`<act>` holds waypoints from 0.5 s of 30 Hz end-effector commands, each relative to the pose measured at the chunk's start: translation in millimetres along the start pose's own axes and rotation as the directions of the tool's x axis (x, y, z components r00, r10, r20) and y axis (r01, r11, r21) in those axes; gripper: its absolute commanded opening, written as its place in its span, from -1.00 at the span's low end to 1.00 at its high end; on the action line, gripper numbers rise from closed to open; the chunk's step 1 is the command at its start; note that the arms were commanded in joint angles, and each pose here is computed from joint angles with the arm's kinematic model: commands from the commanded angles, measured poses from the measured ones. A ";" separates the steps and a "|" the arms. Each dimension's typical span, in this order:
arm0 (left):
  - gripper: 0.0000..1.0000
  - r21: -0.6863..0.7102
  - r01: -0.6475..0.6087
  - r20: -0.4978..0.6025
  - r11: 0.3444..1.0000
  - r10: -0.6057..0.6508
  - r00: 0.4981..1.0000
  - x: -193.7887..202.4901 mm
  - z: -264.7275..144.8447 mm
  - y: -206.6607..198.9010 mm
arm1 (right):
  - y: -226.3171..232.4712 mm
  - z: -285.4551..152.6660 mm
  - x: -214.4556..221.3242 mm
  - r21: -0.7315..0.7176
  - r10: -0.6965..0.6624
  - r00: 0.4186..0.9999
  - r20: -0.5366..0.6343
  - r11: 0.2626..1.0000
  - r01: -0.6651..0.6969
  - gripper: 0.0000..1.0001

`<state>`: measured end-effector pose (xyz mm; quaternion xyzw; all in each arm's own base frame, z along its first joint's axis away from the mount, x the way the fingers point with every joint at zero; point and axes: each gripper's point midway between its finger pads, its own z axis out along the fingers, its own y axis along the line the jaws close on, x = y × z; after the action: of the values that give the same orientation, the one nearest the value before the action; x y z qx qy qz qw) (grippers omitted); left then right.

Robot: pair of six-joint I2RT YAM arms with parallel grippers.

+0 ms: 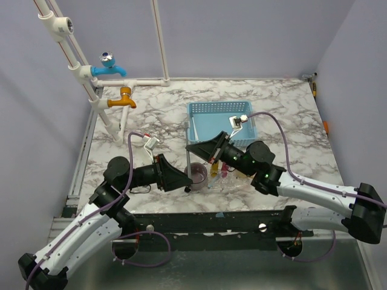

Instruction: Prepare toiletry sets of a toothbrush and toothpaste on the tray

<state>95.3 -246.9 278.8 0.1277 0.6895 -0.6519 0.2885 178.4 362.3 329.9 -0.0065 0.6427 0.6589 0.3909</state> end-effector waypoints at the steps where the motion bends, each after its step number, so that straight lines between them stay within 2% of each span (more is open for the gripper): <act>1: 0.11 0.094 -0.015 -0.011 0.995 0.016 1.000 2.2 -2.9 -17.5 | 4.6 4.6 -2.7 -0.041 0.042 0.998 0.045 0.998 -0.040 -0.99; 6: 0.03 0.142 -0.011 -0.020 0.990 0.014 1.000 4.2 -4.2 -25.2 | 5.9 8.3 1.8 -0.060 0.059 0.997 0.043 0.997 -0.056 -0.99; 15: -0.23 0.165 -0.016 -0.029 0.986 0.021 0.999 6.7 -9.0 -33.3 | 7.7 5.8 6.8 -0.086 0.059 0.997 0.040 0.995 -0.055 -0.99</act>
<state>79.3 -246.5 292.7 0.1468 0.6542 -0.6904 0.2716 174.0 373.5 331.5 0.0029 0.6205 0.6877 0.3769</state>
